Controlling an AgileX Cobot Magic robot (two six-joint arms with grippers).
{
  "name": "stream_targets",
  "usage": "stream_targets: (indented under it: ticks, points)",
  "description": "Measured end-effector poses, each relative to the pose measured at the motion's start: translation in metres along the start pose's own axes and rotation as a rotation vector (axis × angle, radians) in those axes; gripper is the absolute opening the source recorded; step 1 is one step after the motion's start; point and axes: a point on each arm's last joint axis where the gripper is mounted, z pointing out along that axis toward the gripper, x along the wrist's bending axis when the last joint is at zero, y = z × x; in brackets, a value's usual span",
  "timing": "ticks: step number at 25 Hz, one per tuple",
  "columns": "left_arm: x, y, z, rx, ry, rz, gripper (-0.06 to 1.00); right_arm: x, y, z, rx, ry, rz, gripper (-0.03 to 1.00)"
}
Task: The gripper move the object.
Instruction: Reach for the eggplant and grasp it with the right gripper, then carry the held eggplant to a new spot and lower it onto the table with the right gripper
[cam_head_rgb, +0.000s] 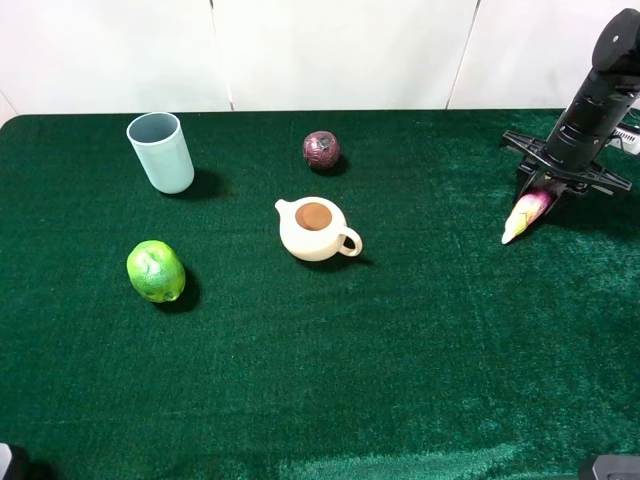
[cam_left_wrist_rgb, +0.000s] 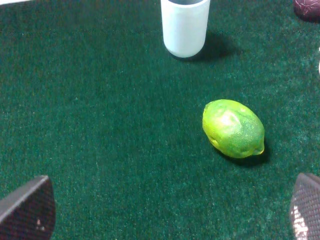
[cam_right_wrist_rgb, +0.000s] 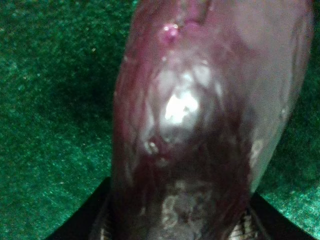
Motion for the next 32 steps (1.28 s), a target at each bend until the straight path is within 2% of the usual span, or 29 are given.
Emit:
stream_targets:
  ticks: [12, 25, 32]
  points:
    - [0.0, 0.0, 0.0, 0.0, 0.0, 0.0, 0.95, 0.0, 0.0, 0.0, 0.003, -0.001, -0.007, 0.32]
    - [0.0, 0.0, 0.0, 0.0, 0.0, 0.0, 0.95, 0.0, -0.005, -0.045, -0.047, 0.033, -0.025, 0.32]
    - [0.0, 0.0, 0.0, 0.0, 0.0, 0.0, 0.95, 0.0, -0.008, -0.058, -0.009, 0.012, -0.079, 0.32]
